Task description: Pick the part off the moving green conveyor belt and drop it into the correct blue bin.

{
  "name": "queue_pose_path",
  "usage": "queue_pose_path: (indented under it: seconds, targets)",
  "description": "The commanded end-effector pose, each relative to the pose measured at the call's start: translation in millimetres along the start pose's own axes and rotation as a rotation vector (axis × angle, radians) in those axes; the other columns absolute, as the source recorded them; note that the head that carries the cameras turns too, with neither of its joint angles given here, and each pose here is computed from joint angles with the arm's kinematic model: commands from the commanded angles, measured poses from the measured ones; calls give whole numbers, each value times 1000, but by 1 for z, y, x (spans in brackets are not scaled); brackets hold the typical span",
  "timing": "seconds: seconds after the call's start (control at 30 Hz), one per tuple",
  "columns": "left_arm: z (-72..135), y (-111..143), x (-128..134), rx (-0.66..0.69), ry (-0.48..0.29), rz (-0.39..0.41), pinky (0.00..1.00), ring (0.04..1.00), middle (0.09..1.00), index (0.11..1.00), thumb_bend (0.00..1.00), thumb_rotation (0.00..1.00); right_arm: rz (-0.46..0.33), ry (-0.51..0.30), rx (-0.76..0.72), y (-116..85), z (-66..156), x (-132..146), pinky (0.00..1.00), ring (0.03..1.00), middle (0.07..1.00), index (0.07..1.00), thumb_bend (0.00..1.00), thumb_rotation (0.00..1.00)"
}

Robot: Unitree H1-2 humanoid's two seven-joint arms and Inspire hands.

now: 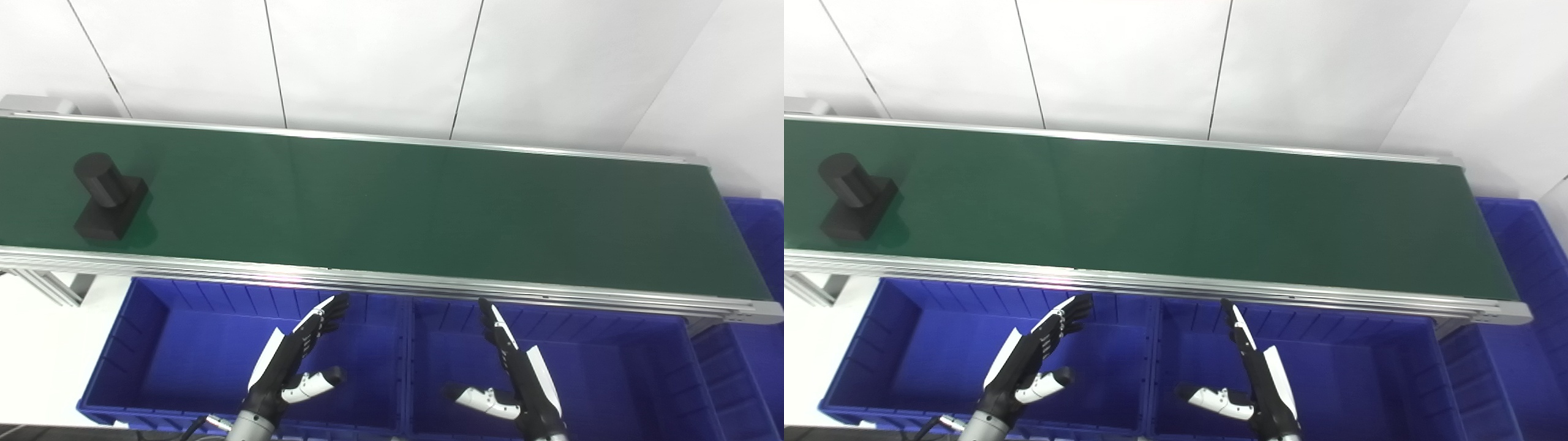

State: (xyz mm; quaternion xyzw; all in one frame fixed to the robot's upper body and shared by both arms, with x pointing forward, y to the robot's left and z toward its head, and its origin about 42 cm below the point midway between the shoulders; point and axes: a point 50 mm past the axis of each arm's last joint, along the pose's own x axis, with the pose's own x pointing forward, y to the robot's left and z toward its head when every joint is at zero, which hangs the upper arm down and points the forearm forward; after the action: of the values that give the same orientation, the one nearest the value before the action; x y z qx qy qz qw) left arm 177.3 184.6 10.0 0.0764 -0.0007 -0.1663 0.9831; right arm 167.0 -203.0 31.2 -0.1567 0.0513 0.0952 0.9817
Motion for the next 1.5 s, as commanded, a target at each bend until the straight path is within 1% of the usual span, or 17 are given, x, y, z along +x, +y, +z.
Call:
queue_pose_path:
  seconds: [0.0,0.17,0.23,0.4,0.53,0.9,1.0,1.17,1.37,1.43,1.47]
  targets:
    - [11,1,9,0,-64,15,862,890,894,880,822,878,-18,-61,16,-2,9,-1,932,976,987,980,864,976]
    - [11,0,10,-20,-64,18,852,889,894,878,838,884,-19,-61,57,-1,8,-1,952,981,984,977,819,1000]
    - [11,0,11,-17,-66,15,855,888,894,879,820,883,-21,-56,59,-1,8,-1,962,984,981,972,807,1000]
    - [11,0,10,-11,-65,13,854,888,896,880,825,876,-21,-49,59,-1,7,0,965,983,979,969,805,1000]
    - [11,0,11,-12,-63,11,852,890,901,883,826,872,-16,-46,60,-1,6,-1,971,984,979,972,782,1000]
    - [8,1,11,-24,-53,19,846,883,892,874,823,841,-13,-39,69,0,5,1,940,970,977,967,767,1000]
    - [7,1,11,-15,-52,17,844,882,893,878,822,855,-12,-40,70,1,4,2,941,973,980,969,774,1000]
    - [8,1,11,-21,-54,19,843,882,892,877,825,849,-14,-39,75,1,4,1,950,977,980,967,772,1000]
    - [5,-1,9,-16,-40,19,852,887,895,875,807,843,-9,-41,89,2,2,0,932,971,983,971,758,1000]
    - [3,-2,8,-2,-33,24,845,882,890,870,817,857,-10,-43,91,2,0,-2,926,969,984,971,744,996]
    - [1,-4,7,-1,-26,30,831,872,881,866,807,861,-12,-46,88,2,-2,-2,903,956,977,969,737,988]
